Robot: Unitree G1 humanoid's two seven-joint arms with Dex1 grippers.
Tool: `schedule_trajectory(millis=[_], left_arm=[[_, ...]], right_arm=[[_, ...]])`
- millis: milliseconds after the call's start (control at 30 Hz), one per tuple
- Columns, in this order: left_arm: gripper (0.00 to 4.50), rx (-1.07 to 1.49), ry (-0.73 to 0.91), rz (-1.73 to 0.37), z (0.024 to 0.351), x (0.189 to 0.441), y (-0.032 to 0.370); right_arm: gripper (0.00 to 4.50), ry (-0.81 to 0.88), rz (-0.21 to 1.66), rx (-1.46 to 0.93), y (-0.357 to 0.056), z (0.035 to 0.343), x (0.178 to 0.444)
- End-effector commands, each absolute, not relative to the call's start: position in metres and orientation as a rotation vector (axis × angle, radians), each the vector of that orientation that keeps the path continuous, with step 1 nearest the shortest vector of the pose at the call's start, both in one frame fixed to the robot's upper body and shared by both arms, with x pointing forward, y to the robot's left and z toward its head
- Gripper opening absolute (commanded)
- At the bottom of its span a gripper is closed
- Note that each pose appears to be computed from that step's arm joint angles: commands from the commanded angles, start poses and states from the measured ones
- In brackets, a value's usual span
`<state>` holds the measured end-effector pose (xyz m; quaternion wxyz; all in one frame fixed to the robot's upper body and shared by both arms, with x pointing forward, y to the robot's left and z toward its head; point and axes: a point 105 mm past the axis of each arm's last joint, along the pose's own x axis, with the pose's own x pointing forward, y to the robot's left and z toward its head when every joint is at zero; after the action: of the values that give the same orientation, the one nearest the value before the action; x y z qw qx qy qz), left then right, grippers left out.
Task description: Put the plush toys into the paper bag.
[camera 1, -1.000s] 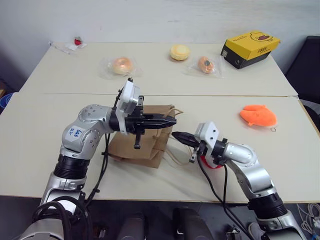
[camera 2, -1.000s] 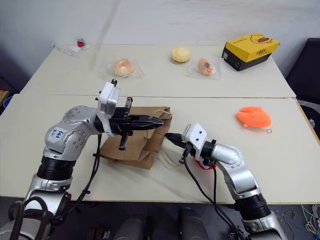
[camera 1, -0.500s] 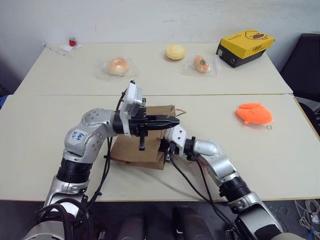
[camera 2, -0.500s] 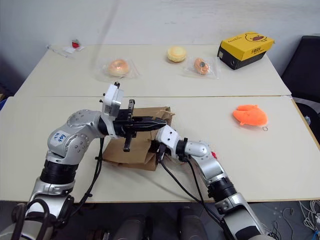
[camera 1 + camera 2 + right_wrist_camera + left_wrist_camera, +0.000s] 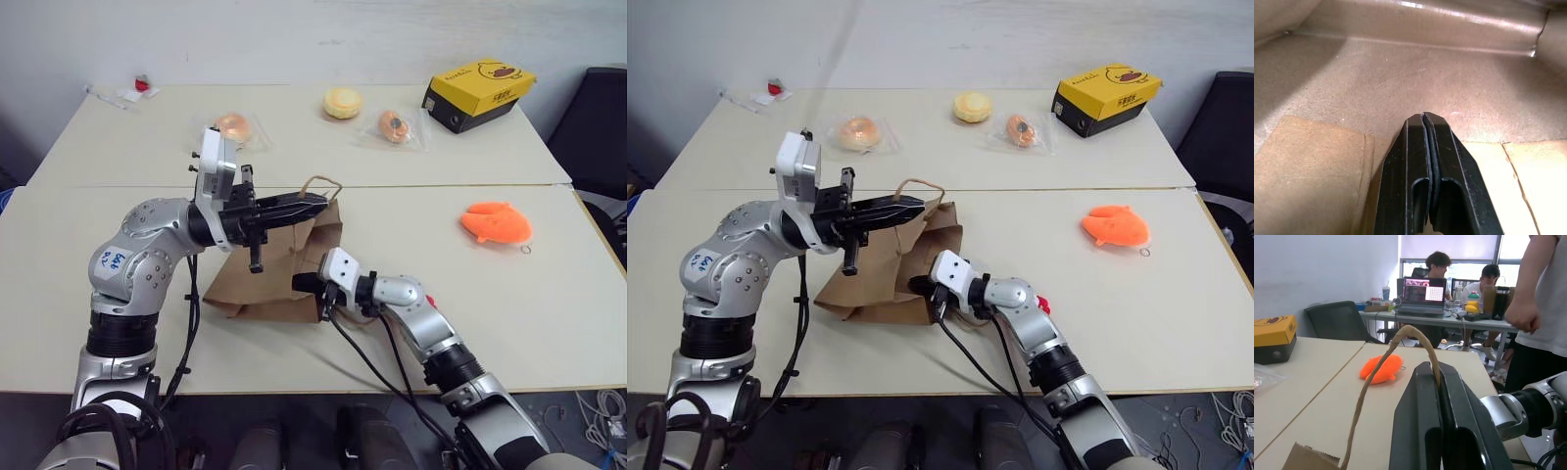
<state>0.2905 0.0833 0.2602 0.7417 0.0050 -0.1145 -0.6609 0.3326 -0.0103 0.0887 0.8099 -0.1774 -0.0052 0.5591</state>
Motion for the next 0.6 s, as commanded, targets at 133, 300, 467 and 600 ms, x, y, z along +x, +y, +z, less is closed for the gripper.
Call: schedule_trajectory(millis=[133,300,467,600], left_arm=[[0.00,0.048,-0.355,-1.344,0.284,0.294,0.107],[0.00,0.048,-0.364,-1.306,0.287,0.300,0.117],[0.00,0.093,-0.325,-1.303,0.275,0.303,0.115],[0.00,0.126,-0.292,-1.339,0.258,0.301,0.101]], right_arm=[[0.03,0.137,1.188,-0.412,-0.027,0.055,0.323],[0.03,0.153,1.189,-0.405,-0.032,0.054,0.321],[0.03,0.010,1.155,-0.371,-0.028,0.076,0.325],[0.03,-0.077,1.171,-0.311,-0.026,0.094,0.321]])
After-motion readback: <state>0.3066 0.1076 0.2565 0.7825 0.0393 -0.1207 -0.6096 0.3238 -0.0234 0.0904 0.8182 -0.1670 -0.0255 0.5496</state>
